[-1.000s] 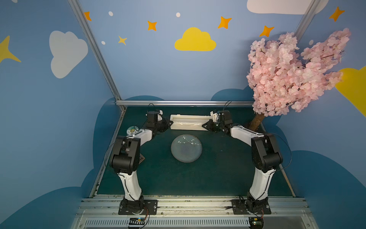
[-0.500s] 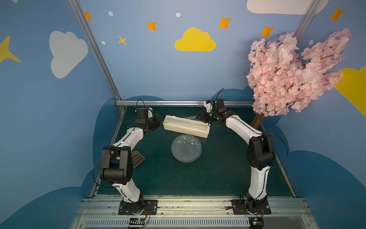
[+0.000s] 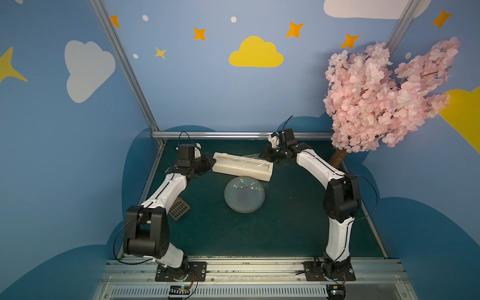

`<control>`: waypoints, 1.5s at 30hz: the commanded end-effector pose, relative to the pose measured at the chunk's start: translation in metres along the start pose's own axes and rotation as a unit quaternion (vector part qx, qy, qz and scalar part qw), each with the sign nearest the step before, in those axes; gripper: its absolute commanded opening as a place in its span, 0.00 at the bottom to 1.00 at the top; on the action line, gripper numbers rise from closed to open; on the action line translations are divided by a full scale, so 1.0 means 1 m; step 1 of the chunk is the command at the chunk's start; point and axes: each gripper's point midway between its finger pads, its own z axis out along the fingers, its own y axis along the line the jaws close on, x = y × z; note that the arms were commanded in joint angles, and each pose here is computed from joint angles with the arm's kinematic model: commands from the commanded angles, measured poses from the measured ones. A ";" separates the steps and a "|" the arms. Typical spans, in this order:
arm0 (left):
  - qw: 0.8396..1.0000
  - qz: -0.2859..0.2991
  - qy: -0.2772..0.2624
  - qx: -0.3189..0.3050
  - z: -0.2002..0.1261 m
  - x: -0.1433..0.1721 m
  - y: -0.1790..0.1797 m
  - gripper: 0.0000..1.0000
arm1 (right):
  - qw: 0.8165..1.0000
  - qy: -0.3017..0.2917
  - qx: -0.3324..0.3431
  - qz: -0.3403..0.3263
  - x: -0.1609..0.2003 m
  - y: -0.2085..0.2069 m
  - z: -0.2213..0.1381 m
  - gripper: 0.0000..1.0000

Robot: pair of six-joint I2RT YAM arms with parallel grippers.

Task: Wrap the plate with plastic wrap
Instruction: Pull the plastic wrap from the plastic wrap cutting box.

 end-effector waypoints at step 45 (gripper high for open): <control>0.998 0.000 0.057 0.032 0.075 0.038 0.015 0.03 | 0.999 0.009 0.052 -0.012 0.018 -0.077 0.037 0.00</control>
